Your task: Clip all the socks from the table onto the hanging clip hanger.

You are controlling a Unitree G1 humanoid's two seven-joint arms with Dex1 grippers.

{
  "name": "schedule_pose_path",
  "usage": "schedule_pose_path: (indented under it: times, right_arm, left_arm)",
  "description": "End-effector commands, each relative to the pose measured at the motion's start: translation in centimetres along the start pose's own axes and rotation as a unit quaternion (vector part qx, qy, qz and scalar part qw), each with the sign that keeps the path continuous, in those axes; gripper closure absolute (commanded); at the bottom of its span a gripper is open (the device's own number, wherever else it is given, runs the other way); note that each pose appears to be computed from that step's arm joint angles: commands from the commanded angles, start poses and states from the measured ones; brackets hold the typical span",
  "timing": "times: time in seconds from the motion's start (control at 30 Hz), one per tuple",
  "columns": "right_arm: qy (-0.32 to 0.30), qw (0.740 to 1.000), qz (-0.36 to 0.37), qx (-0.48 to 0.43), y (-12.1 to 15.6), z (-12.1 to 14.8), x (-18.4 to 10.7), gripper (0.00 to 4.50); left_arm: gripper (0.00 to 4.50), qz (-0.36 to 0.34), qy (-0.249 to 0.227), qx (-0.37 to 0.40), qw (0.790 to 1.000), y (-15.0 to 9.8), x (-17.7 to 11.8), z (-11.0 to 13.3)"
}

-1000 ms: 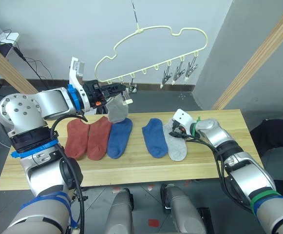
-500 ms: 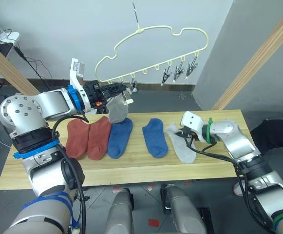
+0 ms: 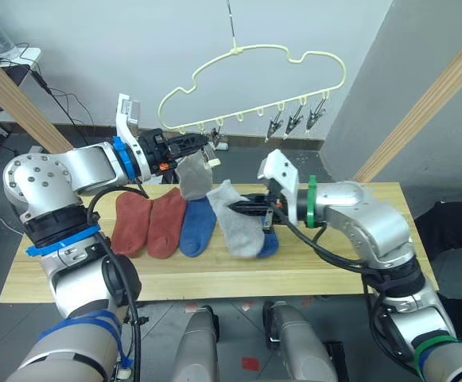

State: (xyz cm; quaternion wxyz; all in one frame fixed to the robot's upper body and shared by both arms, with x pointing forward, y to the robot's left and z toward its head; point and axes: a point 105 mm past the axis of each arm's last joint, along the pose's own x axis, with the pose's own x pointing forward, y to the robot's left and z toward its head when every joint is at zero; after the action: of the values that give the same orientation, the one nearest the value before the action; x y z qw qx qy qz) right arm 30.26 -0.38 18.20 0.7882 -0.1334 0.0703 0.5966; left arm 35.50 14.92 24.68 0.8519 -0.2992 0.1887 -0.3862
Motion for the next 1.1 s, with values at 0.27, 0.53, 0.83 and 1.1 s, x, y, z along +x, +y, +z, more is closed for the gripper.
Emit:
schedule_pose_path:
  times: [0.27, 0.53, 0.83, 1.1]
  right_arm:
    - [-0.021, 0.997, -0.015, -0.073, -0.8, 2.0, 1.1, 4.46]
    - [-0.030, 0.996, -0.022, -0.081, -1.3, 2.8, 1.7, 4.46]
    - [-0.032, 0.996, -0.026, -0.083, -1.7, 3.1, 1.9, 4.46]
    - [-0.021, 0.995, -0.041, -0.089, -2.6, 2.7, 2.0, 4.46]
  left_arm:
    - [4.50, -0.001, 0.015, 0.001, 1.000, -0.2, 0.1, -0.6]
    - [4.50, 0.002, 0.017, 0.002, 1.000, -0.1, 0.1, -0.7]
    - [4.50, 0.001, 0.019, 0.003, 1.000, -0.2, 0.3, -0.7]
    - [4.50, -0.001, 0.018, 0.003, 1.000, -0.3, 0.3, -0.6]
